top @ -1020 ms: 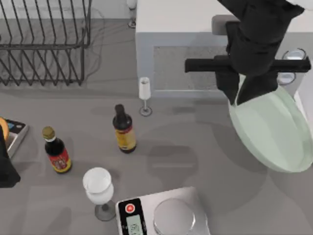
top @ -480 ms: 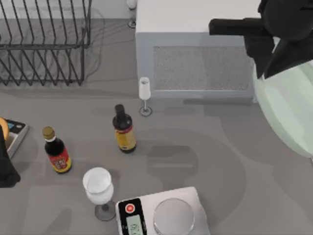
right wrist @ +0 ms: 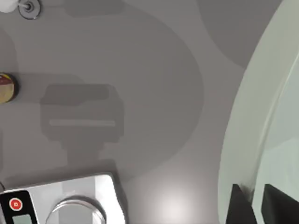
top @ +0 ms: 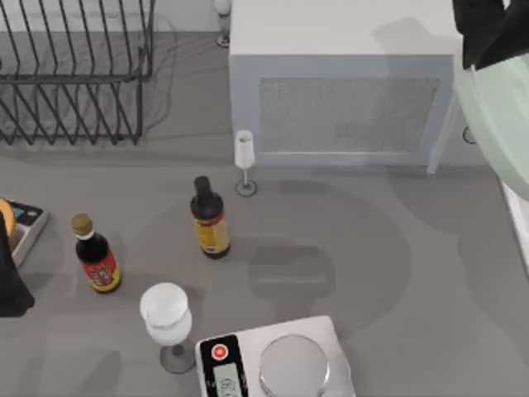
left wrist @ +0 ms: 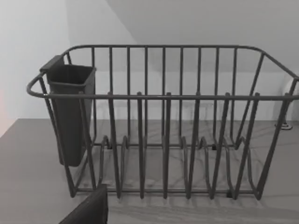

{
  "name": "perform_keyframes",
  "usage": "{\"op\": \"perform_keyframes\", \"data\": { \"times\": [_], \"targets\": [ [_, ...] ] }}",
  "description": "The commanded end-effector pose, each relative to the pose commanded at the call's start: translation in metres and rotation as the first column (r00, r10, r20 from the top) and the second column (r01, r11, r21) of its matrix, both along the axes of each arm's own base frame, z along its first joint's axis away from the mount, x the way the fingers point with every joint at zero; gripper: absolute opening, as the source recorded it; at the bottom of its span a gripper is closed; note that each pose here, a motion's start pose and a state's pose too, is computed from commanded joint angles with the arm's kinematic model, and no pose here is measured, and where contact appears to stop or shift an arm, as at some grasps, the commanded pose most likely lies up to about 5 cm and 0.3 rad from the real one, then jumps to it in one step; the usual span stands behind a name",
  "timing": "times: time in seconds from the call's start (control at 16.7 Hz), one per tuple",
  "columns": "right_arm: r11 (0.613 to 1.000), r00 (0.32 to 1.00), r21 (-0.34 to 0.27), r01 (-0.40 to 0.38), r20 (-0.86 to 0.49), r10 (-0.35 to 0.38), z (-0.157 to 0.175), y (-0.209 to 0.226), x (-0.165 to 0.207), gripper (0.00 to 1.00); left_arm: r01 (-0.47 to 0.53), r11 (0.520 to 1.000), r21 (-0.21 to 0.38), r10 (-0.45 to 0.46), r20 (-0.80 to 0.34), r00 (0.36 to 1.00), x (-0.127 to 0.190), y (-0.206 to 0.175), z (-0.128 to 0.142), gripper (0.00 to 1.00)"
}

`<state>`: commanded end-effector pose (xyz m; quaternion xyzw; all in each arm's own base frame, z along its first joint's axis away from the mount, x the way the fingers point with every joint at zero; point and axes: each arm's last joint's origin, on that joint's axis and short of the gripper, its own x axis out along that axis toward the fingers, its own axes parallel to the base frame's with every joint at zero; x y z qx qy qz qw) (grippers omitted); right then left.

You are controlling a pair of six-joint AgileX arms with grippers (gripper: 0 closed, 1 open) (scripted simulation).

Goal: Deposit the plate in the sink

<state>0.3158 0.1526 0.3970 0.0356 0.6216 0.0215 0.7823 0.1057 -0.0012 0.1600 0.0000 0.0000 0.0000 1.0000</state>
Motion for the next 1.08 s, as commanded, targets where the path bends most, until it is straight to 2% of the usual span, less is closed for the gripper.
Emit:
{"op": "perform_keyframes", "data": {
  "times": [0.24,0.42,0.66,0.84,0.96,1.08],
  "targets": [
    [1.000,0.992,-0.004,0.006,0.125,-0.006,0.006,-0.046,0.052,0.00,0.000,1.000,0.000,0.000,0.000,1.000,0.000,0.000,0.000,1.00],
    [0.999,0.991,-0.044,0.015,0.136,-0.009,-0.020,-0.089,0.100,0.00,0.000,1.000,0.000,0.000,0.000,1.000,0.000,0.000,0.000,1.00],
    [0.996,1.000,-0.088,0.011,-0.003,-0.012,-0.096,-0.149,0.154,0.00,0.000,1.000,0.000,0.000,0.000,1.000,0.000,0.000,0.000,1.00],
    [0.996,0.988,-0.086,-0.011,-0.152,-0.003,-0.156,-0.176,0.175,0.00,0.000,1.000,0.000,0.000,0.000,1.000,0.000,0.000,0.000,1.00],
    [0.997,0.977,-0.080,-0.018,-0.215,0.000,-0.177,-0.185,0.178,0.00,0.000,1.000,0.000,0.000,0.000,1.000,0.000,0.000,0.000,1.00],
    [0.997,0.975,-0.079,-0.019,-0.223,0.001,-0.180,-0.186,0.178,0.00,0.000,1.000,0.000,0.000,0.000,1.000,0.000,0.000,0.000,1.00]
  ]
}}
